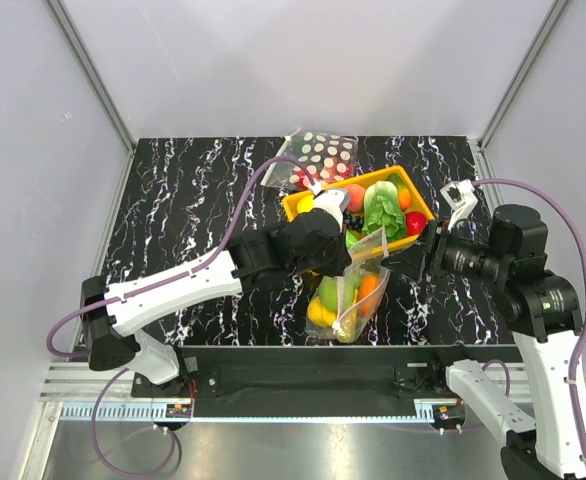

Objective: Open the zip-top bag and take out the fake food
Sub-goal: Open the zipper of the food storage bag at the center of the board.

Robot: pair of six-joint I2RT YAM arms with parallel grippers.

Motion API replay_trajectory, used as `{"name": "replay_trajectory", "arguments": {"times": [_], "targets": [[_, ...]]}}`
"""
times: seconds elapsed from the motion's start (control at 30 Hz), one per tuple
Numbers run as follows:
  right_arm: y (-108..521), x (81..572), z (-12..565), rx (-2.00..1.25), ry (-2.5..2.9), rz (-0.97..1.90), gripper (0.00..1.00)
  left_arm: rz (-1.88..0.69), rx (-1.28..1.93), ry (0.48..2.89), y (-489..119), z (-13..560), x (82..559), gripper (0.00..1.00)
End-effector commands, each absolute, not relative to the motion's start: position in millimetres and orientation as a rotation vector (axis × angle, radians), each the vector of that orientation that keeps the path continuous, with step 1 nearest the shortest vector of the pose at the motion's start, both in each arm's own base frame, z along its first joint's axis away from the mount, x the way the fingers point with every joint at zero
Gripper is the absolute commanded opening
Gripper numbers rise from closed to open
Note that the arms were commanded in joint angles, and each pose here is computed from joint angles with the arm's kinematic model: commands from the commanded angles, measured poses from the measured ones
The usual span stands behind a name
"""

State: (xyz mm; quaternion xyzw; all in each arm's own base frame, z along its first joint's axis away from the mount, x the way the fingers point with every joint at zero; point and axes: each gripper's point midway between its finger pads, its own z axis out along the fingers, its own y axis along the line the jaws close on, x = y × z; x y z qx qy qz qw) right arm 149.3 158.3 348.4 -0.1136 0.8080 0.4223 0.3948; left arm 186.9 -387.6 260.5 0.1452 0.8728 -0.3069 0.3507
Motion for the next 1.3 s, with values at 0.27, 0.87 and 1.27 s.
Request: {"name": "replay_trajectory", "arguments": {"times": [0.27,0.87,1.27], "targets": [[177.4,162.2,320.7,-0.372,2.115,1.117,0.49,-0.876,0.351,2.175,-401.0,292.0,195.4,0.0],[158.2,172.5,226.2,-0.262,2.395,0.842,0.5,-0.885,0.384,2.184,-409.9,287.6,205.3,0.0],[183.5,193.7,242.4,-0.359,2.362,0.842,0.5,-0.966,0.445,2.188,-425.6,285.2,197.2,0.0]]}}
